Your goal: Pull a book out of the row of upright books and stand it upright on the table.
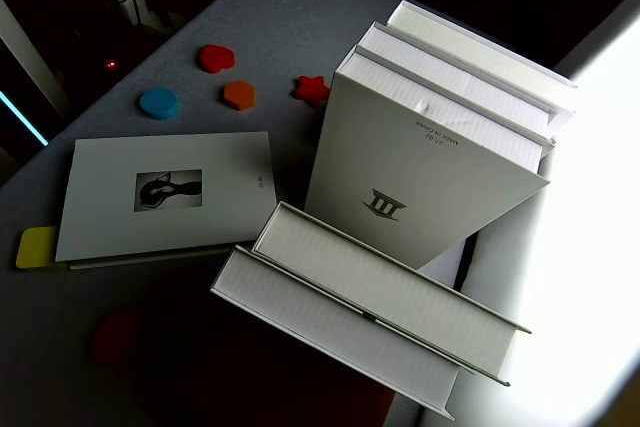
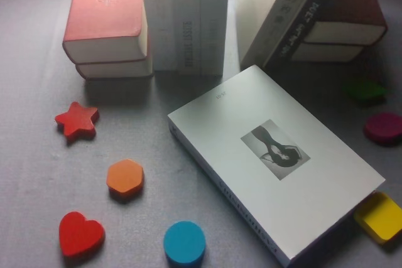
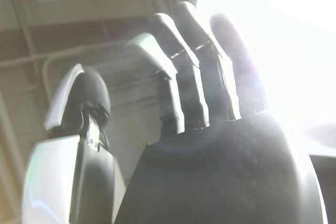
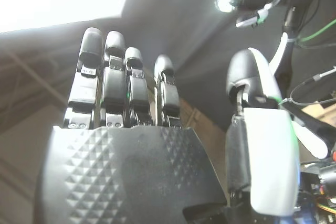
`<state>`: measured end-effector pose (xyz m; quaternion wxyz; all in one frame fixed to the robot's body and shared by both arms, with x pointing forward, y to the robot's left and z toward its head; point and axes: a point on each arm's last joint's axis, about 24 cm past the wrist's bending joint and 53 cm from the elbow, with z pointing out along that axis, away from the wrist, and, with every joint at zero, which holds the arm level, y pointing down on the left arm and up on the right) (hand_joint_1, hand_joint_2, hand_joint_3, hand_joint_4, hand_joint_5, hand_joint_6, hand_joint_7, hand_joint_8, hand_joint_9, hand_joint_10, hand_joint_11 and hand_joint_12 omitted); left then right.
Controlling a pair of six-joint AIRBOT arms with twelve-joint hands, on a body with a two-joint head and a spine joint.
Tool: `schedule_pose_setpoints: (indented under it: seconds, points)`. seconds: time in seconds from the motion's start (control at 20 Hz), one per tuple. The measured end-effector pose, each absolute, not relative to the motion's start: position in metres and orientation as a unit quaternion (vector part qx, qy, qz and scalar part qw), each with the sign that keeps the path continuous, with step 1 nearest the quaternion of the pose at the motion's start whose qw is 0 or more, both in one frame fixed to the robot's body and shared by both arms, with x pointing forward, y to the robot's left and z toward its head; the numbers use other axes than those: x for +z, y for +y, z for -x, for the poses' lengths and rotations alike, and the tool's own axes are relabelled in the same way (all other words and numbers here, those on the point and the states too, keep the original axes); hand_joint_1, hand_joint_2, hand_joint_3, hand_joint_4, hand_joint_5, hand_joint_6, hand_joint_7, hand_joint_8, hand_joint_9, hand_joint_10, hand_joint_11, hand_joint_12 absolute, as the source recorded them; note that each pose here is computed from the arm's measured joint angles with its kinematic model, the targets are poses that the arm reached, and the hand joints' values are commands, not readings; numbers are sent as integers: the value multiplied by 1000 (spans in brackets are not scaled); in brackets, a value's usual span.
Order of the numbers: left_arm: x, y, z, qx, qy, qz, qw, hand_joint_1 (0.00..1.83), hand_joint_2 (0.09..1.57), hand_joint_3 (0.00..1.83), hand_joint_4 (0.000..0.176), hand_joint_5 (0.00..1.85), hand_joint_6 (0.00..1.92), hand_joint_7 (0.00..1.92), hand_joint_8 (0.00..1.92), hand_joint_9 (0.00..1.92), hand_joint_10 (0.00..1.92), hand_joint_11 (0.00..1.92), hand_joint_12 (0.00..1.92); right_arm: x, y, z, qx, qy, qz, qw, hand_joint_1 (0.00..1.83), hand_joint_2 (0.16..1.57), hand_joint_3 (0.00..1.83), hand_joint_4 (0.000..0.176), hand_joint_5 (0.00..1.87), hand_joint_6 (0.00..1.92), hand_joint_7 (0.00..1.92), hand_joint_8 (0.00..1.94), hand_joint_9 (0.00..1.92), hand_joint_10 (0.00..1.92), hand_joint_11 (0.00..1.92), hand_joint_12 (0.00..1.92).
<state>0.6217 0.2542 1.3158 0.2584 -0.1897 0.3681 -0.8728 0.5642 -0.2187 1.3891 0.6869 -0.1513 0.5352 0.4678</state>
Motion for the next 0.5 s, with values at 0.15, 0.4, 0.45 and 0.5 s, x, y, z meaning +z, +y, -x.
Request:
schedule_pose_setpoints:
  seconds: [0.15, 0.4, 0.45, 0.5]
  points:
    - [1317, 256, -622, -873, 366, 189, 261, 1014, 1360, 24, 34, 500, 1737, 612, 1586, 525, 1450, 304, 1738, 1385, -215, -551, 445, 536, 169, 698, 843, 1384, 4, 0, 529, 1585, 924, 42, 843, 44, 404, 1013]
    - [1324, 244, -619, -886, 350, 174, 247, 1026, 1361, 23, 29, 498, 1742, 615, 1596, 529, 1451, 305, 1733, 1401, -205, -519, 477, 488, 202, 703, 834, 1336, 0, 116, 573, 1587, 626, 1149, 634, 1137, 418, 1338]
    - [1324, 241, -619, -889, 346, 174, 244, 1026, 1361, 23, 29, 498, 1742, 615, 1596, 529, 1451, 305, 1732, 1403, -202, -515, 484, 480, 208, 701, 858, 1337, 0, 70, 580, 1595, 610, 1245, 634, 1250, 542, 1460]
    - [1324, 237, -620, -893, 341, 173, 239, 1026, 1362, 23, 29, 498, 1742, 615, 1596, 529, 1450, 306, 1732, 1406, -201, -512, 493, 472, 209, 701, 1038, 1348, 0, 0, 503, 1606, 667, 1527, 594, 1357, 538, 1579]
